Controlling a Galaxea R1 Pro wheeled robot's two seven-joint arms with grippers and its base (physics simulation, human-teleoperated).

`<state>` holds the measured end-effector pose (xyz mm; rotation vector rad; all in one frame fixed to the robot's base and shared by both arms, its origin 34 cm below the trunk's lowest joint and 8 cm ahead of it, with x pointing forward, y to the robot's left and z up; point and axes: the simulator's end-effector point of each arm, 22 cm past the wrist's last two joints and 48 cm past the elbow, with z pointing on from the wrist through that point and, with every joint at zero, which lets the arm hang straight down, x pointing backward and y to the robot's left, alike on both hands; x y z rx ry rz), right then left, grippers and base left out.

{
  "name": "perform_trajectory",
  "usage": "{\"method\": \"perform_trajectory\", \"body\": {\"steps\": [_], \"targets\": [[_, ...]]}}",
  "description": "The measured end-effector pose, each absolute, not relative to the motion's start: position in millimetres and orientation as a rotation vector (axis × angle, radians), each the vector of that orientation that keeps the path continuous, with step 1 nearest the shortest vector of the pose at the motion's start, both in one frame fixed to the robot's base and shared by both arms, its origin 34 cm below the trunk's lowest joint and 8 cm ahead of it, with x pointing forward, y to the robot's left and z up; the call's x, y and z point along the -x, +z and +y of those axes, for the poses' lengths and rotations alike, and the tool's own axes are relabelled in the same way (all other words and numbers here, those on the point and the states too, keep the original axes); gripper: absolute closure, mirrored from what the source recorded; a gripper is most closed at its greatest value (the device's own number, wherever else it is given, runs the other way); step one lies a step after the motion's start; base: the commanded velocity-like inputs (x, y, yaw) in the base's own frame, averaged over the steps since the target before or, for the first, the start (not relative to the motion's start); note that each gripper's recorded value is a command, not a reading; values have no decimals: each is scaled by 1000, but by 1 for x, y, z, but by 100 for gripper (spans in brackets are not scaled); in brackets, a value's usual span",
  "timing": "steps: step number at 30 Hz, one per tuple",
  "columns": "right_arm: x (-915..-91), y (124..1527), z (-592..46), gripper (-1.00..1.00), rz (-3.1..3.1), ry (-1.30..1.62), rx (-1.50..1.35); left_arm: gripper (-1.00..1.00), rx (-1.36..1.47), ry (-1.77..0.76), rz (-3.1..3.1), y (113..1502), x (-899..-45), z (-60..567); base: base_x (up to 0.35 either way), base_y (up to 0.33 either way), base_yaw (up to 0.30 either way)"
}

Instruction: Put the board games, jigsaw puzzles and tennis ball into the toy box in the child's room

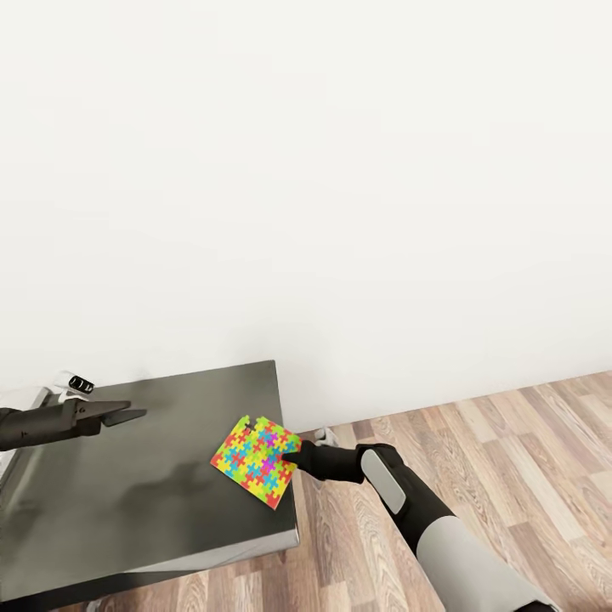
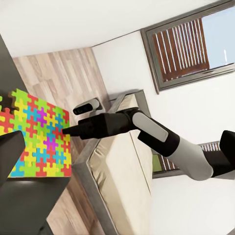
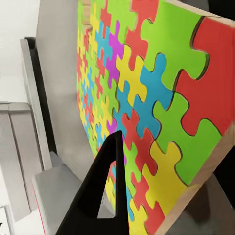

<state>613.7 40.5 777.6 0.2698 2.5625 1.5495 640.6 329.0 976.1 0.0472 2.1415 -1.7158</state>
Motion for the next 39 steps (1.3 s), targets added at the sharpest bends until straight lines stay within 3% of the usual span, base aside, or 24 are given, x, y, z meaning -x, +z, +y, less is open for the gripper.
{"method": "perform_trajectory", "body": {"steps": [14,30,39], "targets": [[-624,791,18,100,2511,1539,-366,-100,-50,-1713,2143,989,-636,329,0,0,0],[-628,840,13,100,2390,1534,-281,-100,-63,-1716,2131,1008,-630,326,0,0,20],[-622,858,-27,100,2355,1462,-237,-100,-69,-1710,2130,1021,-626,326,-2,0,62]]}}
